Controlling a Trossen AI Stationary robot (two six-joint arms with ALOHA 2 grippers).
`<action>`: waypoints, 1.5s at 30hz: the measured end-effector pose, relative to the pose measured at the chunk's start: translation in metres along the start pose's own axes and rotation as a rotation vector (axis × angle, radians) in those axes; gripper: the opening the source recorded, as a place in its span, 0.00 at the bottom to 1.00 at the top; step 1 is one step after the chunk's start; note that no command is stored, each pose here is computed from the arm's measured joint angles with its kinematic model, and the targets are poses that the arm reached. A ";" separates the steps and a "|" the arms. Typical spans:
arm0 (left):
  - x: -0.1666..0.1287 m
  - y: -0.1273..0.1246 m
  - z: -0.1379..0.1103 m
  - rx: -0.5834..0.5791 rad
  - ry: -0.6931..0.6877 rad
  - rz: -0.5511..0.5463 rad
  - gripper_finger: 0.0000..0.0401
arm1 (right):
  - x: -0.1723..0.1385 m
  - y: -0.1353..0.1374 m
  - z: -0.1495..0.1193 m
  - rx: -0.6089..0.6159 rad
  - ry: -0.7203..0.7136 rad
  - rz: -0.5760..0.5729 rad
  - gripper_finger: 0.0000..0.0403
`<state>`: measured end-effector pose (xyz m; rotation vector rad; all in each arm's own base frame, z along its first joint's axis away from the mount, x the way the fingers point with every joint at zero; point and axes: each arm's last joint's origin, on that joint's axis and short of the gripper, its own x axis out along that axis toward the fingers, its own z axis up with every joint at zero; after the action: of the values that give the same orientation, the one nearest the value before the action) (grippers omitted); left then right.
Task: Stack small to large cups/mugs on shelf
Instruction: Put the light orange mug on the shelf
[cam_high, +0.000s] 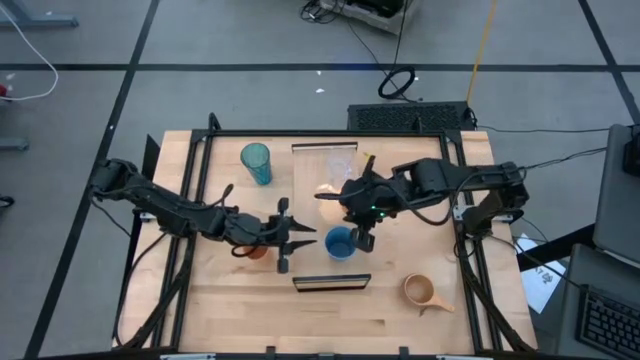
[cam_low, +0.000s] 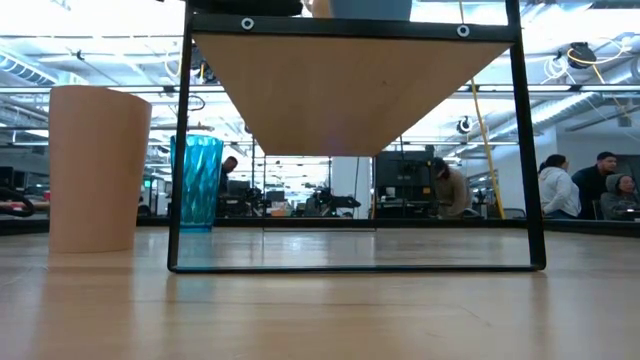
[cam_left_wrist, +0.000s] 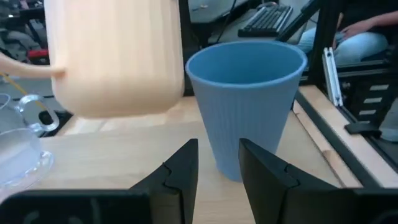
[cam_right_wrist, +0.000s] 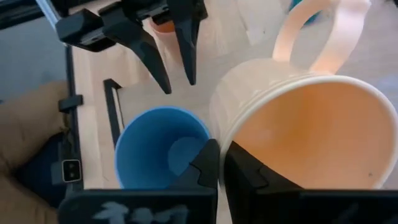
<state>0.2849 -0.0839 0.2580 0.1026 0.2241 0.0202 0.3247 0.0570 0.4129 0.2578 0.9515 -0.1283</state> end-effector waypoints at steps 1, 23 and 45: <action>0.000 0.000 0.000 0.004 0.003 0.001 0.29 | 0.000 0.001 0.002 0.004 0.014 -0.006 0.00; -0.008 0.018 0.008 -0.008 -0.013 0.119 0.29 | 0.005 0.005 0.007 -0.170 0.150 -0.026 0.00; -0.022 0.063 0.034 -0.062 -0.176 0.144 0.61 | 0.016 0.002 0.006 -0.492 0.157 -0.082 0.00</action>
<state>0.2706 -0.0252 0.3020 0.0583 0.0400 0.1606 0.3394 0.0568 0.4034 -0.2281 1.1184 0.0542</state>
